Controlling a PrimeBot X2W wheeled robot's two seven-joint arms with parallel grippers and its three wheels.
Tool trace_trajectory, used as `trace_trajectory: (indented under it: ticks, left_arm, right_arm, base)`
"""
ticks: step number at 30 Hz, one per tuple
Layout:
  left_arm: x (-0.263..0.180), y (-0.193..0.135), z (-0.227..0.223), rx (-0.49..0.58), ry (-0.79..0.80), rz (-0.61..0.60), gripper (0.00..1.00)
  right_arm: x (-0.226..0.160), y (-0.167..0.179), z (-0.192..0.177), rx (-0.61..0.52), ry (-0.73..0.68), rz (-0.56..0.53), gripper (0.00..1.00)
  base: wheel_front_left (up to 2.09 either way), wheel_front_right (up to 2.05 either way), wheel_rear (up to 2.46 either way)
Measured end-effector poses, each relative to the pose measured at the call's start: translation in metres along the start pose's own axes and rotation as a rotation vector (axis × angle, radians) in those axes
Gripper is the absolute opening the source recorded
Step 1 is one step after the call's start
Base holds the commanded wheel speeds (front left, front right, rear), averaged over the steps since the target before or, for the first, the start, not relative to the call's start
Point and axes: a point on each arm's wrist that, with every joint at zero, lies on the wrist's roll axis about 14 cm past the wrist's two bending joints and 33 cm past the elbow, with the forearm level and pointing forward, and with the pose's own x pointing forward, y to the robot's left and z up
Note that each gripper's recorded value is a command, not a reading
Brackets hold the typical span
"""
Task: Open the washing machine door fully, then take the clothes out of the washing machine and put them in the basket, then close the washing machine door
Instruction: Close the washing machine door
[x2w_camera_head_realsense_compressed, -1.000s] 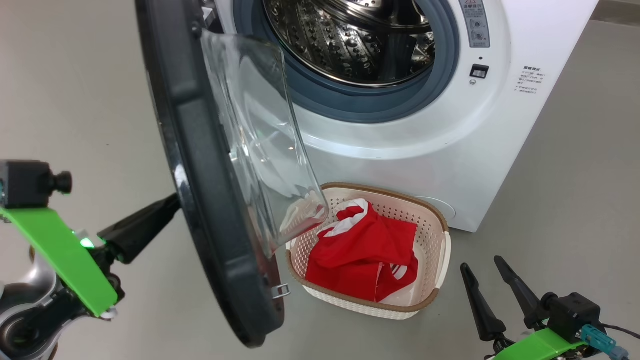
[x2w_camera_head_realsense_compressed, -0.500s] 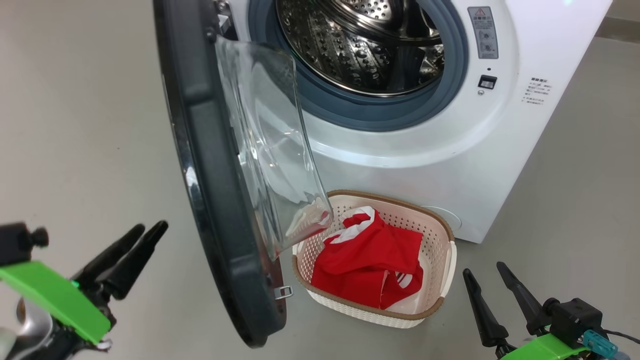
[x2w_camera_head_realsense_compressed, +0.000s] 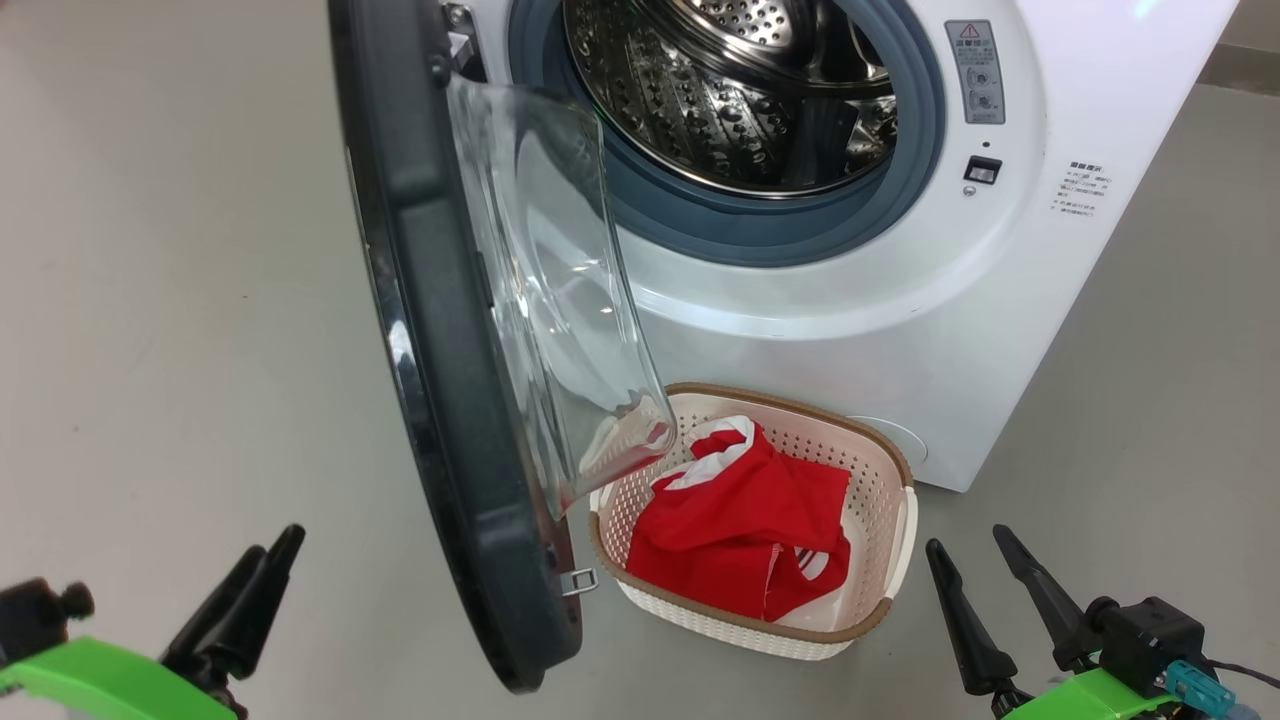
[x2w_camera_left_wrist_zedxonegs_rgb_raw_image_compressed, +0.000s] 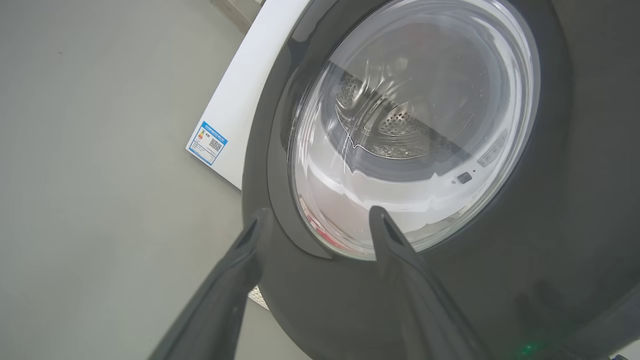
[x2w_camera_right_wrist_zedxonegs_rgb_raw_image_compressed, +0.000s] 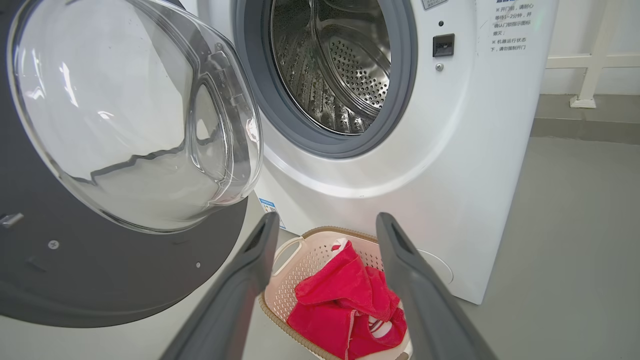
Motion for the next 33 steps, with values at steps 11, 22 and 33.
trace_trajectory:
  ticks: [11, 22, 33]
  left_arm:
    - [-0.006, 0.024, -0.032, -0.031, -0.034, 0.087, 1.0]
    - [-0.011, 0.041, -0.049, 0.028, -0.052, 0.152, 1.0]
    - [-0.017, 0.041, -0.042, 0.169, -0.149, 0.182, 1.0]
  right_arm:
    - [-0.003, -0.003, 0.001, -0.007, -0.002, -0.009, 1.0]
    - [-0.006, -0.007, 0.005, -0.017, -0.009, -0.017, 1.0]
    - [-0.008, -0.01, 0.009, -0.027, -0.021, -0.025, 1.0]
  base:
    - [0.0, 0.0, 0.0]
    - [0.0, 0.0, 0.0]
    - [0.0, 0.0, 0.0]
